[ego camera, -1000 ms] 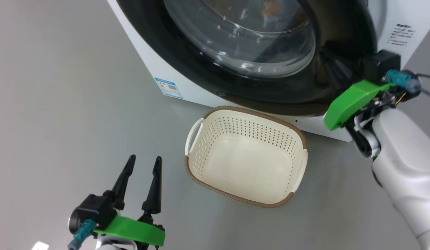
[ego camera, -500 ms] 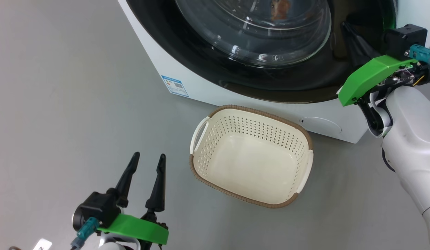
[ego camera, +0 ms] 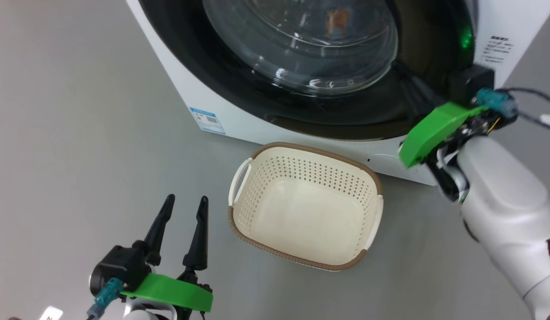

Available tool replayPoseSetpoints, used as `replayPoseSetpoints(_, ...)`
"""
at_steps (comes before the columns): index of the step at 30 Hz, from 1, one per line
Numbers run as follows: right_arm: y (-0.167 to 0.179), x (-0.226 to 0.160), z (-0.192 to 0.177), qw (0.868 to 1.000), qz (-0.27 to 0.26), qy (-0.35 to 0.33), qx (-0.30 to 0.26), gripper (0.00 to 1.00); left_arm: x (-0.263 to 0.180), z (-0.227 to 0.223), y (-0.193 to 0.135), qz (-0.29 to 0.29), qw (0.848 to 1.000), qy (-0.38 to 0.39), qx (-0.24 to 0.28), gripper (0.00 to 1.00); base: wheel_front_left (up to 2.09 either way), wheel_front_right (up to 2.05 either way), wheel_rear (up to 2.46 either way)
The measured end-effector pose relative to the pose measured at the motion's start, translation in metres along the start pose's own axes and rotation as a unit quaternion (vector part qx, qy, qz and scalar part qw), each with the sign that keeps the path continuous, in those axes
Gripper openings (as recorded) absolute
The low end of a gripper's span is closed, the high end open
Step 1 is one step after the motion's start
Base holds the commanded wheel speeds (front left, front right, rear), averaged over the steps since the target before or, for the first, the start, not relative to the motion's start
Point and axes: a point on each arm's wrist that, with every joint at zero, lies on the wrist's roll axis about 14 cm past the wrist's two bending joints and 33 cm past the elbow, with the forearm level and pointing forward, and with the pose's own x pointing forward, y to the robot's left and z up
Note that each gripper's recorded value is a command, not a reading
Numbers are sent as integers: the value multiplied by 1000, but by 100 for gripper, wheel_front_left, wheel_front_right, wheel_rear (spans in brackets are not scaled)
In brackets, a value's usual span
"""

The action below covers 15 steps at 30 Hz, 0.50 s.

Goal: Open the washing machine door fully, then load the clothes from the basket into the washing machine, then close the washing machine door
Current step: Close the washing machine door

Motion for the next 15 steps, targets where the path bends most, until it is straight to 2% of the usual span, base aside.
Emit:
replayPoseSetpoints(4, 3, -20, -6, 1000, -5, -2, 15, 0, 3, 1, -9, -16, 1000, -3, 0, 100, 0, 0, 0)
replayPoseSetpoints(9, -15, -58, -5, 998, -54, -25, 34, 0, 7, 2, -20, -38, 999, -5, 1, 100, 0, 0, 0)
replayPoseSetpoints(11, -22, -79, -15, 996, -79, -20, 35, 13, 8, 1, -25, -48, 999, -4, 1, 100, 0, 0, 0)
replayPoseSetpoints(12, -24, -90, -21, 995, -91, -16, 38, 22, 8, 1, -27, -53, 999, -4, 2, 100, 0, 0, 0)
replayPoseSetpoints(13, -26, -111, -34, 993, -113, -5, 42, 64, 9, 1, -33, -65, 998, -3, 4, 100, 0, 0, 0)
replayPoseSetpoints(15, -25, -129, -42, 990, -131, 3, 49, 100, 9, 0, -39, -79, 997, -1, 7, 100, 0, 0, 0)
